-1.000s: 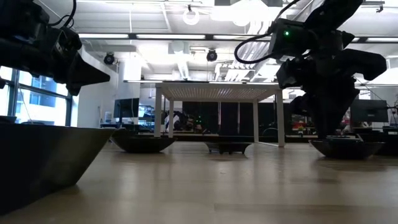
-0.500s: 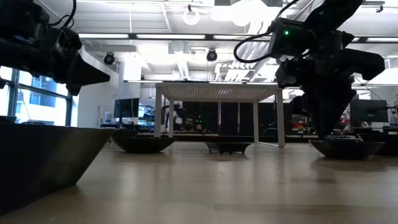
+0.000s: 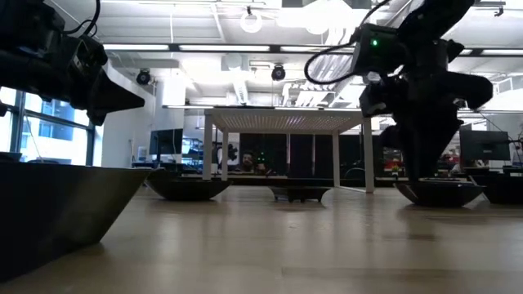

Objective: Pick & Place Mini shaped plates
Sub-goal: Put the black leaf-shaped plate on the shelf, then put the black distorted square plate on the shelf

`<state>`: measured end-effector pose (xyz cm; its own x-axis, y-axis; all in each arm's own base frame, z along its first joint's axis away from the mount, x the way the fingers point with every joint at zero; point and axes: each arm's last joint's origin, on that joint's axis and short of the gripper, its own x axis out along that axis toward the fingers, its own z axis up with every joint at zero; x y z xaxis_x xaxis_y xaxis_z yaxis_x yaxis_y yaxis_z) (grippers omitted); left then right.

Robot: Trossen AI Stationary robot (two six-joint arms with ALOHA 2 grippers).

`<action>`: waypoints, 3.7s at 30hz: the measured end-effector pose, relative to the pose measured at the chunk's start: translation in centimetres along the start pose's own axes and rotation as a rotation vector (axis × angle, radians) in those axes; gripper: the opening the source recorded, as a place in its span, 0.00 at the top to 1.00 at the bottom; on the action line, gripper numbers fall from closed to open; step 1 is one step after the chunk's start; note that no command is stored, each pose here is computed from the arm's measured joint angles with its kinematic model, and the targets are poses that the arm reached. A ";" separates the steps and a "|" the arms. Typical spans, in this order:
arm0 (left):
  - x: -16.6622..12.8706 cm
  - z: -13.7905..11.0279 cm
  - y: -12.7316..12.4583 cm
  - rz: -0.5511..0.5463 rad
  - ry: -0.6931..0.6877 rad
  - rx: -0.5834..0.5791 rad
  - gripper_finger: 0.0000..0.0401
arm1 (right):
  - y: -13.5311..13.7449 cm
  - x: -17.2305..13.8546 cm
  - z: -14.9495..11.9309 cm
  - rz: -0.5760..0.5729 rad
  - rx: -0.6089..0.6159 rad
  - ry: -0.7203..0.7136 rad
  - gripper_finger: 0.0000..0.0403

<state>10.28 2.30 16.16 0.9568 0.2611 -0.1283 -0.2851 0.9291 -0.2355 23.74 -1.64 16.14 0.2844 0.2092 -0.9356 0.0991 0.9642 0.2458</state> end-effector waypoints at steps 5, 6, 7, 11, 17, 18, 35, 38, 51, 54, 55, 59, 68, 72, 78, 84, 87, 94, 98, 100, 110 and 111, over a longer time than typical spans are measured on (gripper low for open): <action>0.0 0.0 0.0 0.000 0.000 0.000 1.00 | -0.3 0.0 0.4 -0.030 -0.002 -0.019 0.66; 0.0 0.0 0.0 0.000 -0.001 0.000 1.00 | -0.4 0.2 0.4 -0.031 -0.005 -0.012 0.65; 0.0 0.0 0.0 0.000 0.000 0.000 1.00 | -0.6 0.5 0.4 -0.032 -0.007 0.003 0.66; 0.0 0.0 0.0 0.000 0.000 0.000 1.00 | -0.9 1.5 0.4 0.000 0.009 0.047 0.70; 0.0 0.0 0.0 -0.001 0.000 0.000 1.00 | -1.0 2.1 0.3 0.023 0.032 0.070 0.84; 0.0 0.0 0.0 -0.001 0.000 0.000 1.00 | -0.9 2.0 0.3 0.026 0.043 0.068 0.86; 0.0 0.0 0.0 -0.002 0.000 0.000 1.00 | -0.3 0.1 0.5 0.101 0.117 -0.011 0.99; 0.0 0.0 0.0 -0.002 0.001 0.000 1.00 | 0.0 -1.5 0.6 0.171 0.163 -0.065 0.99; 0.0 0.0 0.0 -0.002 0.001 0.000 1.00 | -1.5 -16.3 8.4 0.170 0.233 -0.514 0.99; 0.0 0.0 0.0 -0.002 0.001 0.000 1.00 | -4.3 -19.0 10.7 0.085 0.242 -0.550 0.99; 0.0 0.0 0.0 -0.003 0.001 0.000 1.00 | -5.3 -19.6 11.4 0.050 0.235 -0.544 0.99; 0.0 0.0 0.0 -0.003 0.001 0.000 1.00 | -10.3 -20.4 13.8 -0.056 0.220 -0.455 0.99; 0.0 0.0 0.0 -0.003 0.001 0.000 1.00 | -20.2 -18.9 16.3 -0.145 0.232 -0.326 0.99; 0.0 0.0 0.0 -0.003 0.001 0.000 1.00 | -21.3 -18.4 16.9 -0.129 0.236 -0.321 0.98; 0.0 0.0 0.0 -0.003 0.001 0.000 1.00 | -21.3 -17.3 16.9 -0.086 0.222 -0.291 0.99; 0.0 0.0 0.0 -0.003 0.001 0.000 1.00 | -21.6 -16.9 16.8 -0.102 0.224 -0.287 0.97; 0.0 0.0 0.0 -0.003 0.001 0.000 1.00 | -21.6 -16.9 17.0 -0.138 0.208 -0.286 0.92; 0.0 0.0 0.0 -0.003 0.000 0.000 1.00 | -20.8 -18.0 17.1 -0.152 0.176 -0.319 0.76; 0.0 0.0 0.0 -0.004 -0.005 0.000 1.00 | -17.9 -21.0 16.4 -0.153 0.141 -0.359 0.75; 0.0 0.0 0.0 -0.004 -0.005 -0.001 1.00 | -16.0 -22.4 16.0 -0.154 0.113 -0.378 0.80; 0.0 0.4 -0.1 -0.016 -0.047 -0.077 1.00 | -6.6 -22.1 10.7 -0.086 0.075 -0.552 0.96; 0.0 0.5 -0.1 -0.019 -0.053 -0.098 1.00 | -5.9 -21.6 9.9 -0.087 0.086 -0.583 0.98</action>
<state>10.34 2.30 16.66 0.9630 0.2598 -0.0722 -0.2688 0.9047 -0.3304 26.46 -13.43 37.46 0.7463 -0.0176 -0.6653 0.2155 0.9522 0.2166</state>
